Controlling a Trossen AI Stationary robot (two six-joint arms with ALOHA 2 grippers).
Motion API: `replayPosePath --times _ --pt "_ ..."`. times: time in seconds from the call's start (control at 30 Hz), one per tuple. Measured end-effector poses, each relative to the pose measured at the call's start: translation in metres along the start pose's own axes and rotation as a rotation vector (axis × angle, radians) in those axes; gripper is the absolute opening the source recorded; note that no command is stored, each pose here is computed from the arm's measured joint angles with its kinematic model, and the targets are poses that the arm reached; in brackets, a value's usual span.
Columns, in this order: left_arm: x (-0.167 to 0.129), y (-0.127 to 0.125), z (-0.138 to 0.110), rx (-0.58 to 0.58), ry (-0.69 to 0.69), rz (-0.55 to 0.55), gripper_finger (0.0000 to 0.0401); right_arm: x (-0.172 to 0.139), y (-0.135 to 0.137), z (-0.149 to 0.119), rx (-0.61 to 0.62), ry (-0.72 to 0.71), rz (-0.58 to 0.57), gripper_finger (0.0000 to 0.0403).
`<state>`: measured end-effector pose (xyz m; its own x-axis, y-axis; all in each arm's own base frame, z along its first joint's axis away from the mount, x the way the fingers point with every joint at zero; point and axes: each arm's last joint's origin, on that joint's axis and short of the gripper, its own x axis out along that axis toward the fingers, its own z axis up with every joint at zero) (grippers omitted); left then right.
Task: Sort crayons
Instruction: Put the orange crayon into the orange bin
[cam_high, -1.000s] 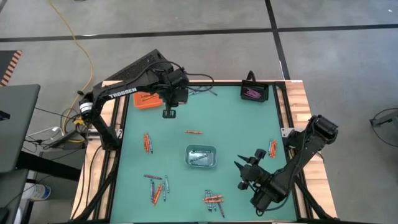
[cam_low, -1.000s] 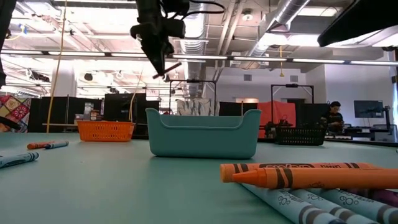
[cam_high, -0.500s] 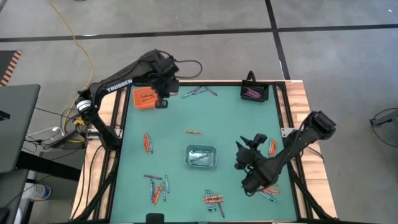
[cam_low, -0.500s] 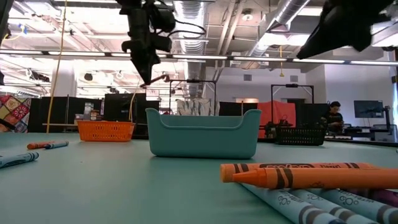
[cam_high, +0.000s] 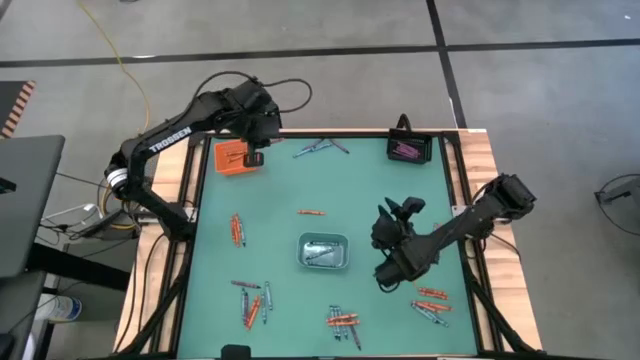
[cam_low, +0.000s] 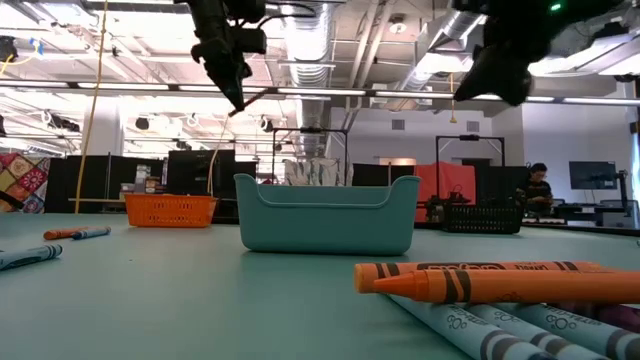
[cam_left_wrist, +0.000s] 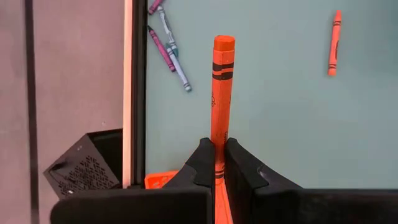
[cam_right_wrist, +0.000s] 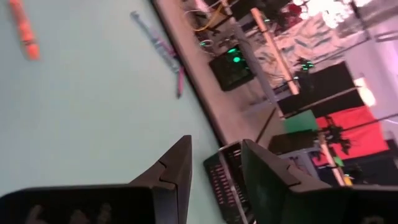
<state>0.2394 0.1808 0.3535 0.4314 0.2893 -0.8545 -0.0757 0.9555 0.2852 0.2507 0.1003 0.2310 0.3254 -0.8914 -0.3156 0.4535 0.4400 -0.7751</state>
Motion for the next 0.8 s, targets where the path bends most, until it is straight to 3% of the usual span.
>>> replayPosePath --times 0.17,0.37,0.6,0.8 --pt "-0.010 -0.003 -0.004 -0.002 0.006 -0.006 0.0000 0.023 -0.003 0.009 0.058 0.010 -0.062 0.0140" --pt "0.008 0.006 -0.027 -0.045 0.185 -0.001 0.0000 0.043 0.005 0.022 0.091 0.061 -0.003 0.0140" --pt "0.053 0.024 -0.084 -0.175 0.291 0.036 0.0000 0.046 0.014 0.032 0.050 0.075 0.124 0.0140" --pt "0.074 0.035 -0.129 -0.296 0.340 0.054 0.0000 0.043 0.016 0.034 0.042 0.061 0.140 0.0140"
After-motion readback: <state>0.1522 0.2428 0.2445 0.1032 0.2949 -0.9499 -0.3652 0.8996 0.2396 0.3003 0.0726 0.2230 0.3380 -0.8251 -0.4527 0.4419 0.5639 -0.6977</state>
